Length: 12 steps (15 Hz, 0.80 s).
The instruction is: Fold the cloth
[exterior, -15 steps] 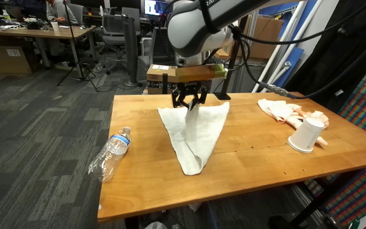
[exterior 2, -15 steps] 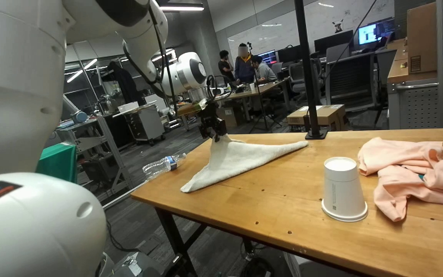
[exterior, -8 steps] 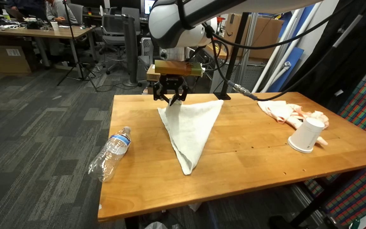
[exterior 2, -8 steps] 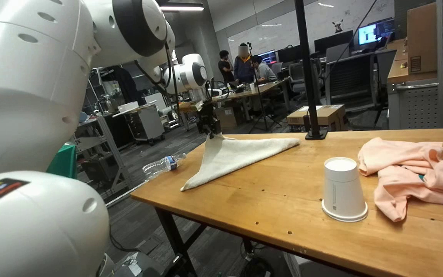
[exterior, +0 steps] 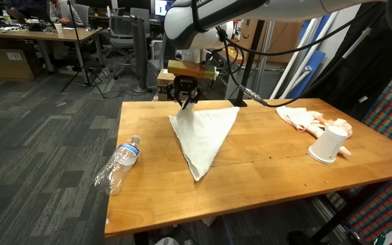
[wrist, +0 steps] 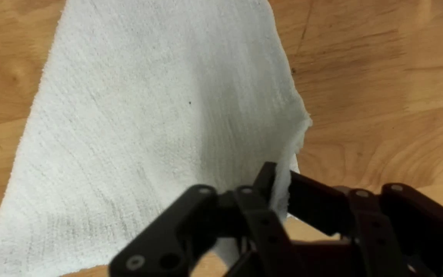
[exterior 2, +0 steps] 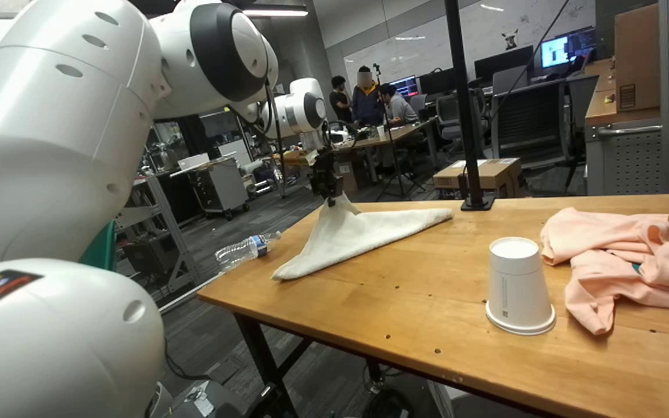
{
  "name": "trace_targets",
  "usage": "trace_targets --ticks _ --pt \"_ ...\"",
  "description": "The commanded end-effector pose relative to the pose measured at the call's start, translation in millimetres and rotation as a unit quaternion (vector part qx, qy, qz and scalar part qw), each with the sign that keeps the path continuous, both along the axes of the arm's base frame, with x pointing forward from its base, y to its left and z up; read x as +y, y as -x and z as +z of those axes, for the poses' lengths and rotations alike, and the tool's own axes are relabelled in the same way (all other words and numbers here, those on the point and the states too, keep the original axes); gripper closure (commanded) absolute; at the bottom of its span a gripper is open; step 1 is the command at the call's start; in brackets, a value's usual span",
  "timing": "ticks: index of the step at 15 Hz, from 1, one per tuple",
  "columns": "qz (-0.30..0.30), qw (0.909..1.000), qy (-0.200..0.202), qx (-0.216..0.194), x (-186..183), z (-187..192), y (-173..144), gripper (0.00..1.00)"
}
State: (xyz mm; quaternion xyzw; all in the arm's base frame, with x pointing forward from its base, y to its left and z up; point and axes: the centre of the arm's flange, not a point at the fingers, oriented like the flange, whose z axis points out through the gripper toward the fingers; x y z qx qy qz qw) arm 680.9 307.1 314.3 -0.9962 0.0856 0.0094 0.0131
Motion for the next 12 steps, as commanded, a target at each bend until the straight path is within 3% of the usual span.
trace_targets --ticks 1,9,12 --pt "-0.021 0.9994 -0.028 -0.003 -11 18 4 0.6" --pt "-0.039 0.9989 -0.009 -0.024 -94 27 49 0.01" --pt "-0.031 0.9971 0.018 -0.067 -126 37 54 0.0"
